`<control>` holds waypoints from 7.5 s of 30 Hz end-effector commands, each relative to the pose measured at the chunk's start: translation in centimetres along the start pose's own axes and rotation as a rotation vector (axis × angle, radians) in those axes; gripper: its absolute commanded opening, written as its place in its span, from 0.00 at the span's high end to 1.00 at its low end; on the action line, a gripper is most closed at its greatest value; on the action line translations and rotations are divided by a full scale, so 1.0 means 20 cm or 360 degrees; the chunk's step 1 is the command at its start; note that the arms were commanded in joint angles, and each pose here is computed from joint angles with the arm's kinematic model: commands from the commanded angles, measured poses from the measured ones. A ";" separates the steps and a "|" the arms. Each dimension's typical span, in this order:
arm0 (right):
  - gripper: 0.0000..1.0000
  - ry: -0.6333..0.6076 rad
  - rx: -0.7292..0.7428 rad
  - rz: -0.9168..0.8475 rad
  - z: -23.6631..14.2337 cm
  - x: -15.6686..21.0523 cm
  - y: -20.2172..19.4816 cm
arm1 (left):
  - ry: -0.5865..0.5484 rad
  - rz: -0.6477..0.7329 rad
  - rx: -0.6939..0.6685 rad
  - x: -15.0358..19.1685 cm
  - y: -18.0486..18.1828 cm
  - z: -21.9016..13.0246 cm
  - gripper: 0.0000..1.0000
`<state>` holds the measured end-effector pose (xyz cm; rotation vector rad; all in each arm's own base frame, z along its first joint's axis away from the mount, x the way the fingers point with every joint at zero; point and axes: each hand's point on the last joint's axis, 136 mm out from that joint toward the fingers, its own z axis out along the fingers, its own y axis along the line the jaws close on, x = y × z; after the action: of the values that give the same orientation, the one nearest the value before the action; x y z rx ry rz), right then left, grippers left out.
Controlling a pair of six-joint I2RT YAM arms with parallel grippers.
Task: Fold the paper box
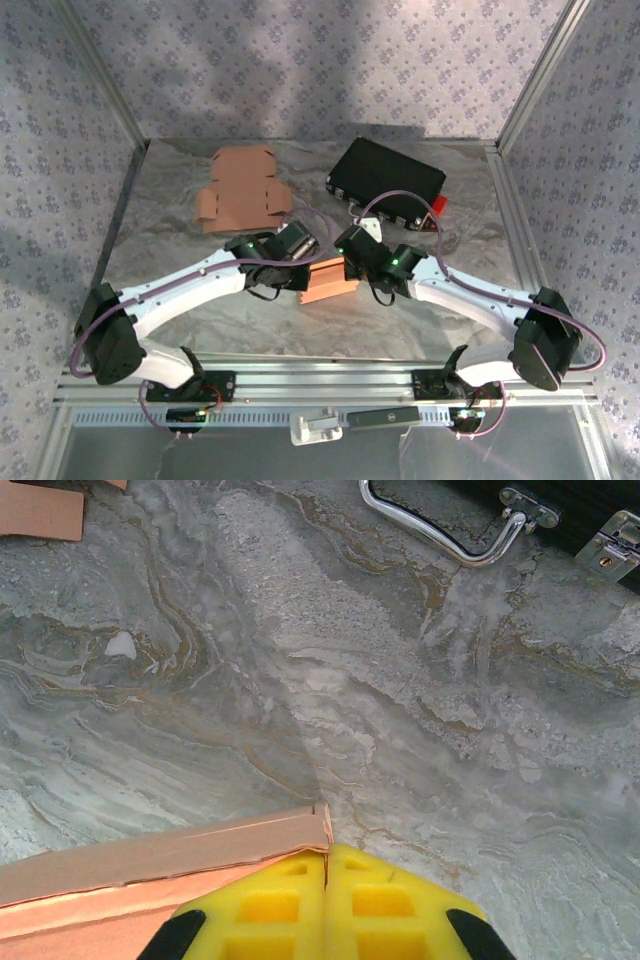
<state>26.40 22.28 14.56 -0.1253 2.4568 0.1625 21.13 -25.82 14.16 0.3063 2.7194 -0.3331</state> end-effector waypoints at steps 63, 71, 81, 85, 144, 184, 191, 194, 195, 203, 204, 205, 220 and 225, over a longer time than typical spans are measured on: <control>1.00 -0.0029 0.0269 0.0079 -0.05 0.10 0.00 | -0.0237 -0.0305 -0.0020 0.04 0.05 0.05 1.00; 1.00 -0.0048 0.0294 -0.0009 -0.05 0.12 -0.02 | -0.0240 -0.0279 -0.0058 0.06 0.07 0.06 1.00; 1.00 -0.0060 0.0304 -0.0079 -0.05 0.15 -0.03 | -0.0241 -0.0259 -0.0093 0.10 0.09 0.12 1.00; 1.00 -0.0070 0.0301 -0.0092 -0.07 0.15 -0.03 | -0.0256 -0.0259 -0.0108 0.10 0.10 0.11 1.00; 0.12 0.0360 -0.0920 0.2007 -0.07 0.14 0.12 | -0.0360 -0.0189 -0.0184 0.04 0.02 0.04 1.00; 0.43 0.0411 -0.0823 0.2005 0.06 0.22 0.08 | -0.0479 -0.0586 0.0439 -0.14 0.01 -0.20 0.50; 0.43 0.0412 -0.0820 0.2004 0.06 0.22 0.09 | -0.0400 -0.0677 0.0539 -0.13 0.00 -0.08 0.53; 0.44 0.0417 -0.0820 0.2000 0.06 0.22 0.09 | -0.0371 -0.0698 0.0568 -0.10 -0.01 -0.03 0.57; 0.44 0.0415 -0.0819 0.2000 0.06 0.22 0.09 | -0.0363 -0.0705 0.0564 -0.10 -0.01 -0.02 0.59; 0.45 0.0408 -0.0820 0.1995 0.06 0.22 0.09 | -0.0344 -0.0729 0.0527 -0.04 0.04 0.04 0.64; 0.45 0.0405 -0.0818 0.1995 0.06 0.22 0.08 | -0.0338 -0.0734 0.0532 -0.04 0.04 0.04 0.65; 0.45 0.0406 -0.0816 0.1994 0.06 0.22 0.08 | -0.0335 -0.0736 0.0535 -0.03 0.04 0.05 0.65; 0.48 0.0398 -0.0803 0.1998 0.06 0.22 0.08 | -0.0332 -0.0766 0.0514 0.02 0.08 0.08 0.70; 0.49 0.0389 -0.0798 0.1998 0.06 0.22 0.07 | -0.0322 -0.0777 0.0510 0.03 0.08 0.10 0.73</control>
<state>23.58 24.24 11.62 1.2418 2.2872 1.3917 22.15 -25.49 13.02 -0.2829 2.4642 -0.9260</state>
